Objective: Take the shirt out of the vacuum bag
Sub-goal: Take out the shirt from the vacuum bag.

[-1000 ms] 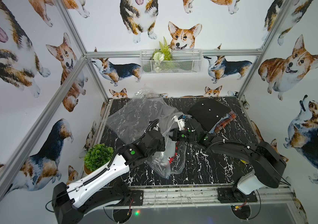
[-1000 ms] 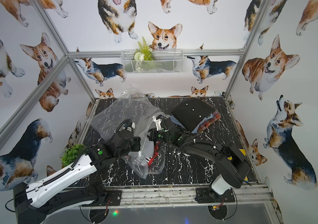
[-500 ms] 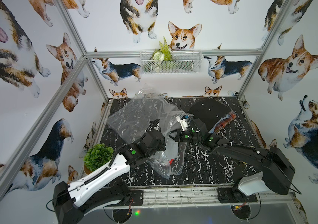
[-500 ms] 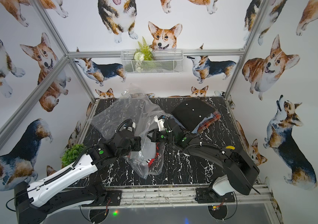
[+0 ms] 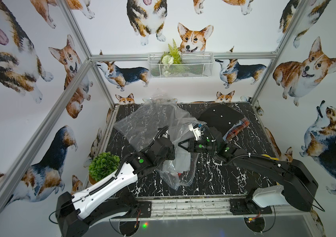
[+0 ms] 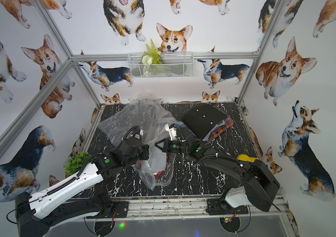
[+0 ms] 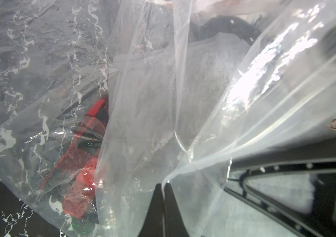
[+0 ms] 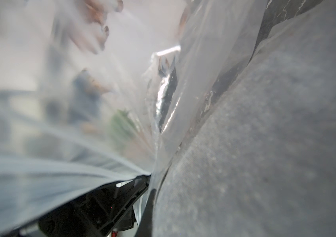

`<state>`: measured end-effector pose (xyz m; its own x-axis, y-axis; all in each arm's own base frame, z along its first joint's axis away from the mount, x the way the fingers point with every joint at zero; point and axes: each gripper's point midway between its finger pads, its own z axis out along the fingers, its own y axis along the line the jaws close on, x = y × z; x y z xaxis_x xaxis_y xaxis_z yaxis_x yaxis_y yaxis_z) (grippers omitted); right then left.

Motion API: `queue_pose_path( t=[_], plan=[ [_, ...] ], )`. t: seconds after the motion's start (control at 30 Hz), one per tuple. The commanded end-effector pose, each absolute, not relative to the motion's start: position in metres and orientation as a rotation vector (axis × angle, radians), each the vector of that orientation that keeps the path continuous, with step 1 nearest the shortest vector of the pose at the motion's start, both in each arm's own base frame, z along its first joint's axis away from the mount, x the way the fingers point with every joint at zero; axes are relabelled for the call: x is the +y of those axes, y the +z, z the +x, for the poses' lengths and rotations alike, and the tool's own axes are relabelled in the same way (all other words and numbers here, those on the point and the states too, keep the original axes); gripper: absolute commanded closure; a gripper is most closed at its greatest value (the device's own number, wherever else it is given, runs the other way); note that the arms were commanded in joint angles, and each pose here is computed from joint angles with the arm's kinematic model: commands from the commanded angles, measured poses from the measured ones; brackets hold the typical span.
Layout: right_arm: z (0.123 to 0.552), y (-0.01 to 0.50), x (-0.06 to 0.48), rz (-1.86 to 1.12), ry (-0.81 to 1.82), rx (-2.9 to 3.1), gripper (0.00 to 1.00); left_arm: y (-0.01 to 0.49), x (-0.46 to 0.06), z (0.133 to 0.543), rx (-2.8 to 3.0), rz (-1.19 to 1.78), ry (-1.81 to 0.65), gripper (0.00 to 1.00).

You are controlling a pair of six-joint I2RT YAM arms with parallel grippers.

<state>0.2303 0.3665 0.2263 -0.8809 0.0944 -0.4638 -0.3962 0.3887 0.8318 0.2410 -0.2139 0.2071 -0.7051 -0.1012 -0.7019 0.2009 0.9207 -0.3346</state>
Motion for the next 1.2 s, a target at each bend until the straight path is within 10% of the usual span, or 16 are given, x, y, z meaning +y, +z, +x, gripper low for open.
queue_pose_path(
  t=[0.0,1.17],
  plan=[
    [0.224,0.265,0.370,-0.289,1.636,2.066,1.00,0.203,-0.209,0.242,2.312,0.044,-0.476,1.00],
    [0.217,0.367,0.222,-0.105,1.419,1.893,1.00,0.185,-0.185,0.240,2.338,-0.017,-0.428,1.00]
  ],
)
